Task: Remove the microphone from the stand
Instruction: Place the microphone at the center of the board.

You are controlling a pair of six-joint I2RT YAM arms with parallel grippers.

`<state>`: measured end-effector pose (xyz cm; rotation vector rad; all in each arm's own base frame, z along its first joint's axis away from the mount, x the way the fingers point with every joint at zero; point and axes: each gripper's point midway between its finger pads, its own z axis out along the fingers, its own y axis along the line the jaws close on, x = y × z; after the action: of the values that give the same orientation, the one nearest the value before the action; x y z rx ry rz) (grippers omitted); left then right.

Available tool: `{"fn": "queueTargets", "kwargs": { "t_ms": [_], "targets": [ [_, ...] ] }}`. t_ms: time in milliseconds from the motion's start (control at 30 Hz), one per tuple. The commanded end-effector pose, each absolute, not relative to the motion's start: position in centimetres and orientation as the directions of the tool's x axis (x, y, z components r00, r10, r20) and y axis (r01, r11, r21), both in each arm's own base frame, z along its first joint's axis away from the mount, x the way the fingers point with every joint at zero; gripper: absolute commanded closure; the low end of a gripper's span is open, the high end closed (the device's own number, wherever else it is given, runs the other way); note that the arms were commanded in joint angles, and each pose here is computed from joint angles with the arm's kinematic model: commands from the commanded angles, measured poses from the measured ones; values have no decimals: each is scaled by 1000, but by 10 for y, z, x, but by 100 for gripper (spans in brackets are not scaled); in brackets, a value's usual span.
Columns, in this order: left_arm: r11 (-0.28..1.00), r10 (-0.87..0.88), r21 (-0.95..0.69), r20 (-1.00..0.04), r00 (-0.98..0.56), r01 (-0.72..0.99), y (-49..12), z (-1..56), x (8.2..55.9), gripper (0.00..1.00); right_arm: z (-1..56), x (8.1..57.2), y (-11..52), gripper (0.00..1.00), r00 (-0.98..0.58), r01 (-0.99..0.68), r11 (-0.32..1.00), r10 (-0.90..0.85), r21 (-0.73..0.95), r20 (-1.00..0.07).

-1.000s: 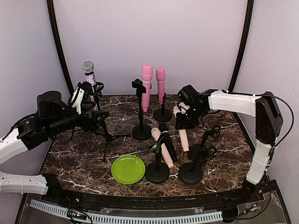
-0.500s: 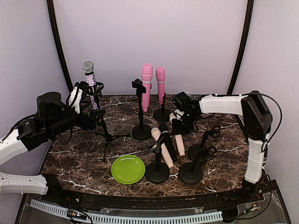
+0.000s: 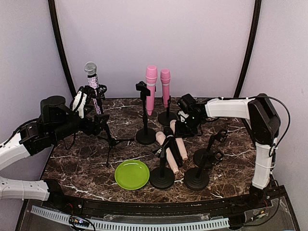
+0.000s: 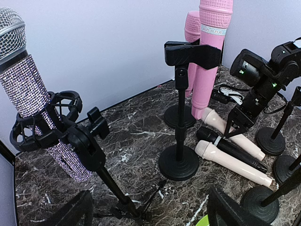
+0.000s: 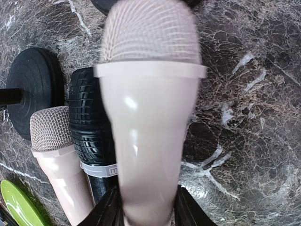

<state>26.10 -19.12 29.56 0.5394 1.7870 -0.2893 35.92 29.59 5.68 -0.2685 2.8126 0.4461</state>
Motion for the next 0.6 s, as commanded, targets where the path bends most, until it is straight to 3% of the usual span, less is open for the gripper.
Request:
{"fn": "queueTargets", "kwargs": {
  "t_ms": [0, 367, 567],
  "targets": [
    [868, 215, 92, -956, -202, 487, -188, 293, 263, 14, 51, 358, 301, 57, -941, -232, 931, -142, 283, -306],
    [870, 218, 97, -955, -202, 483, -188, 292, 264, 14, 60, 361, 302, 54, -932, -238, 926, -134, 292, -337],
    [883, 210, 104, -960, -186, 458, -181, 297, 264, 14, 121, 373, 300, 50, -853, -293, 905, -101, 308, -513]
  ]
}}
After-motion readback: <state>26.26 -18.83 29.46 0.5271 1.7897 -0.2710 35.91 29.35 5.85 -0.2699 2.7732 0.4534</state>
